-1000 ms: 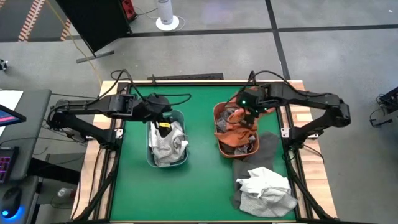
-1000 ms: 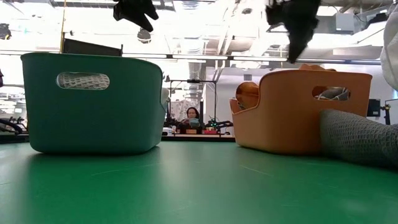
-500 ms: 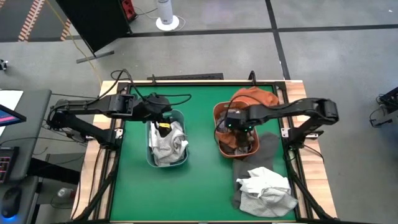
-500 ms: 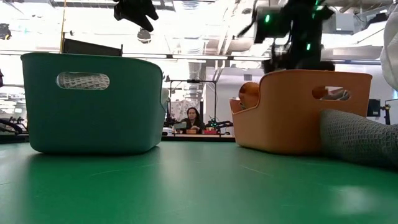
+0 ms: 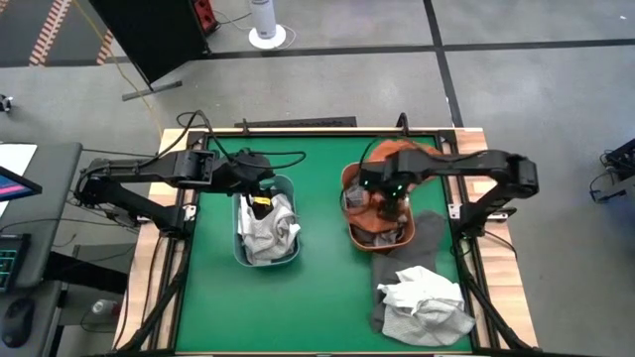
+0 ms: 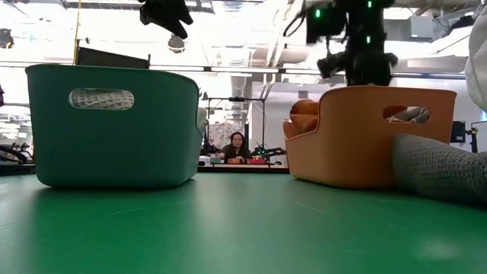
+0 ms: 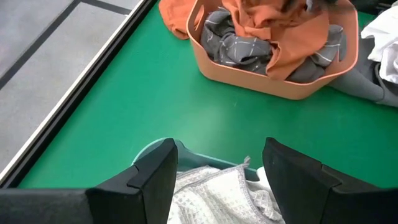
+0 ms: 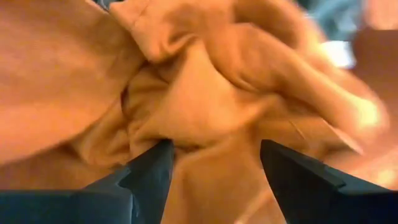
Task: Sort towels by color in basket
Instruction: Put the orange towel into the orange bin, then put the white towel into the green bin
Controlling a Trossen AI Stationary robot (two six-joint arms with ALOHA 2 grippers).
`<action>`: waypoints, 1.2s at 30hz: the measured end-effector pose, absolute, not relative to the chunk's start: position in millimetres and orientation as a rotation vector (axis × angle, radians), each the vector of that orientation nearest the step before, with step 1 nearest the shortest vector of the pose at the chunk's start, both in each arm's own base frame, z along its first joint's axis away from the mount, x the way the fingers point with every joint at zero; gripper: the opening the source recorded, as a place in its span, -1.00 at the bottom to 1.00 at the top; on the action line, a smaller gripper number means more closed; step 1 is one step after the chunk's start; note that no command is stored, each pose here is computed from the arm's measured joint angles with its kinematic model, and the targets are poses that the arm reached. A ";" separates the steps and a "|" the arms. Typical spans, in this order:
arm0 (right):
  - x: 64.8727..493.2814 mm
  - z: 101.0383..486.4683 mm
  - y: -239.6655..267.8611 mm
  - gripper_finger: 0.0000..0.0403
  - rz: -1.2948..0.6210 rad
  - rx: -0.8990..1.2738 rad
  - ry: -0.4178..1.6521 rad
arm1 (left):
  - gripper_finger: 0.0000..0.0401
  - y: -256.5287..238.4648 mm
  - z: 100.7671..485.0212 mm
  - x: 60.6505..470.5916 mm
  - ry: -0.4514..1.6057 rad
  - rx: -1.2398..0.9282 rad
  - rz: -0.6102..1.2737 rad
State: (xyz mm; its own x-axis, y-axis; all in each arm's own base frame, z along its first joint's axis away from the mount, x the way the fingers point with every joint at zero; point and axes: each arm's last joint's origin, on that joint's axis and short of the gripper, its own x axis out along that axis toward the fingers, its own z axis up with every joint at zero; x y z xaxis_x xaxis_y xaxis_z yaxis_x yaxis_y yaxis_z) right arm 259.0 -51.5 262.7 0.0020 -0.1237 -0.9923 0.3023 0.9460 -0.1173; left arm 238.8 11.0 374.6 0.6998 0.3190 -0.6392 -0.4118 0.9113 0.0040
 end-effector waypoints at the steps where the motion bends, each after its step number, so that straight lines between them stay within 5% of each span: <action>1: 256.9 273.2 -53.1 0.40 -0.346 0.146 1.518 | 0.12 11.0 374.7 238.7 0.683 -0.143 0.409; 13: 214.9 329.7 -93.6 0.40 -0.544 0.246 1.320 | 0.12 10.7 366.4 231.2 0.795 -0.142 0.417; 25: 174.6 345.4 -110.5 0.40 -0.708 0.222 1.204 | 0.12 -3.2 302.3 233.9 0.955 -0.284 0.320; 36: 154.9 347.8 -41.8 0.40 -0.032 0.458 0.883 | 0.12 -8.5 306.2 235.1 0.914 -0.300 0.312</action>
State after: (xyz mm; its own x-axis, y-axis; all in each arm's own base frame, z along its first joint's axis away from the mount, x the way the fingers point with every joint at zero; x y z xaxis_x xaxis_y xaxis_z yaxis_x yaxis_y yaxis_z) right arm 154.9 -41.8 347.8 0.6406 0.1591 -0.7512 0.2135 0.9028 0.3733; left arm 235.1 -8.5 306.2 0.5724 0.1357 -0.8086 -0.3871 0.9141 -0.1206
